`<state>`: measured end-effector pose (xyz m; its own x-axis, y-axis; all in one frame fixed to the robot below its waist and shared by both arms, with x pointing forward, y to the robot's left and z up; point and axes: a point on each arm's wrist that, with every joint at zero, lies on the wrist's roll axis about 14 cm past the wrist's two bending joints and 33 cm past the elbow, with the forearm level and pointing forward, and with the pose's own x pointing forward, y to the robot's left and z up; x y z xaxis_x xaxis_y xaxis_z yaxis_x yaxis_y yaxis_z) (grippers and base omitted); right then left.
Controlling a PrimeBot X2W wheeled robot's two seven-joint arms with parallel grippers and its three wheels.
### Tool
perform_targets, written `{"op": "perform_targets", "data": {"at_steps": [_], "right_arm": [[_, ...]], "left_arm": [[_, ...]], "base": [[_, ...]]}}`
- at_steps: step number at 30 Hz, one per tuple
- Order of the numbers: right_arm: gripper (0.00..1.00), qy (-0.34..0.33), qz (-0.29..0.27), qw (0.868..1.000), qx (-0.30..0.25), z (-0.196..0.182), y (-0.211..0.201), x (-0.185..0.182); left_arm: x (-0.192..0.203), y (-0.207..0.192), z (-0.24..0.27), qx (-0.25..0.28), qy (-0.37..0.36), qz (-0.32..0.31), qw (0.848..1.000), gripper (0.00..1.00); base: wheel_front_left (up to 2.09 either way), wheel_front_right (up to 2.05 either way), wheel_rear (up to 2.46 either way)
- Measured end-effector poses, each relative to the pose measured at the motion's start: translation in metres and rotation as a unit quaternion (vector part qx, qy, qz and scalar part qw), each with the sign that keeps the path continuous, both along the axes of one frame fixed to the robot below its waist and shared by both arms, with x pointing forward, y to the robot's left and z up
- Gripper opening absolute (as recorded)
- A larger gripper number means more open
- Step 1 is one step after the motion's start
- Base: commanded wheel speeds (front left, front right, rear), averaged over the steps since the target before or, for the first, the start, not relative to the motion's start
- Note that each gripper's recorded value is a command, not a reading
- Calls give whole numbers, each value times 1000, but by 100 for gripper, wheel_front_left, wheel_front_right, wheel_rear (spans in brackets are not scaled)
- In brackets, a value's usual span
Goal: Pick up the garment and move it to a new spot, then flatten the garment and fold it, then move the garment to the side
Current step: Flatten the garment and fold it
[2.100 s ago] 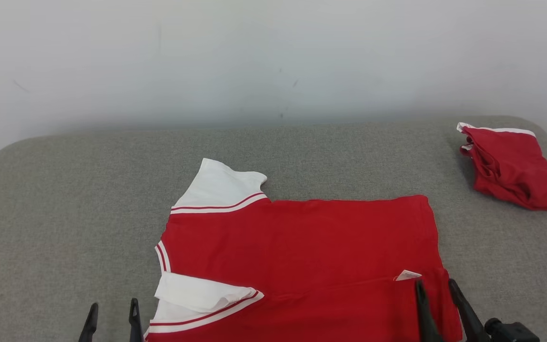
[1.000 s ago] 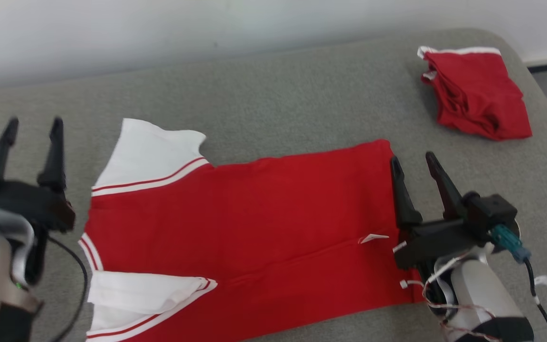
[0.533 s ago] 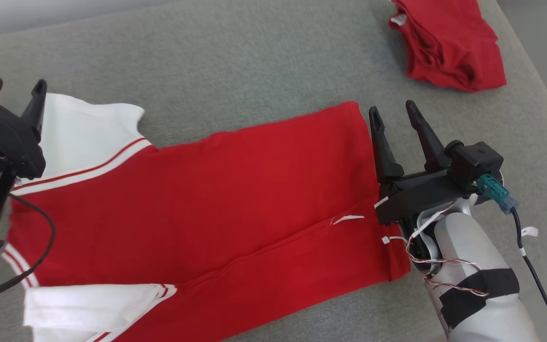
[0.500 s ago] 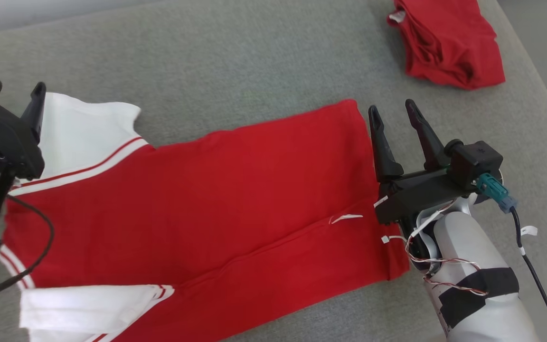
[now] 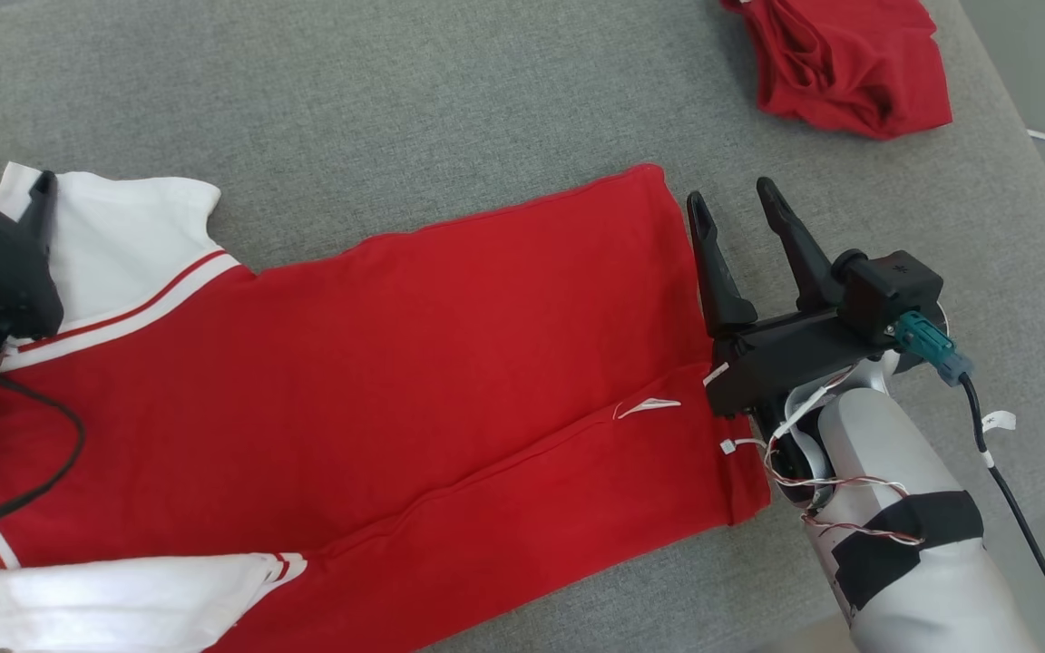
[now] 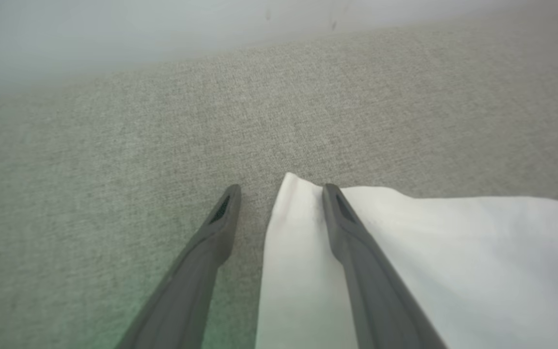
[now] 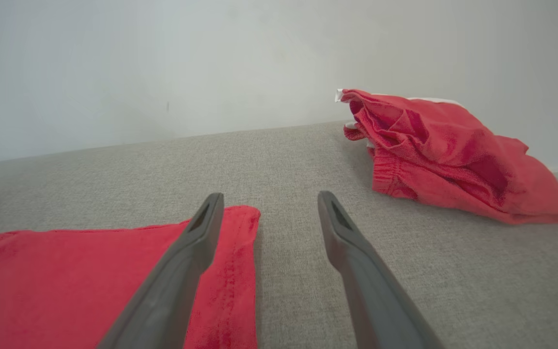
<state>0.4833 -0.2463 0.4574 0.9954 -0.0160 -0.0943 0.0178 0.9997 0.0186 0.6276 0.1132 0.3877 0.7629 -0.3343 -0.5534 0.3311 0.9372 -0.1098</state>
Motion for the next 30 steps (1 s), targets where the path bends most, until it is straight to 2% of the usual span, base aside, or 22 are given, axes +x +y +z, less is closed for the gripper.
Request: {"op": "perform_targets", "data": {"at_steps": [1, 2, 3, 5, 13, 22, 23, 24, 25, 26, 30], "right_arm": [[100, 6, 0, 1000, 0, -3, -1, 0], [100, 12, 1, 1000, 0, -7, -1, 0], [100, 18, 1, 1000, 0, -10, -1, 0], [100, 32, 5, 999, -1, -16, -1, 1], [100, 96, 17, 995, 6, -19, 1, 26], [100, 191, 23, 981, 35, -43, 7, 39], [84, 202, 24, 979, 34, -47, 7, 39], [41, 211, 27, 977, 31, -51, 9, 39], [10, 211, 28, 976, 37, -52, 11, 41], [0, 214, 29, 975, 43, -54, 13, 42], [0, 214, 35, 975, 48, -54, 18, 47]], "left_arm": [[1, -1, 1, -3, -1, 2, 1000, 45], [1, -2, 2, -9, -4, 4, 1000, 20], [0, -5, 2, -15, -4, 5, 1000, 0], [-3, -10, 4, -34, -2, 10, 999, 0], [-6, -13, 31, -45, -55, -2, 997, 0], [-9, -21, 58, -58, -104, -26, 993, 0], [-10, -21, 59, -59, -106, -27, 992, 0], [-10, -20, 60, -59, -109, -28, 992, 0], [-9, -20, 62, -60, -111, -29, 992, 0], [-9, -20, 64, -61, -117, -30, 991, 0], [-9, -18, 65, -61, -120, -30, 990, 0]], "base": [[0, 0, 0], [0, 0, 0], [0, 0, 0], [0, 0, 0], [0, 0, 0], [0, 0, 0], [0, 0, 0], [0, 0, 0], [0, 0, 0], [0, 0, 0], [0, 0, 0]]}}
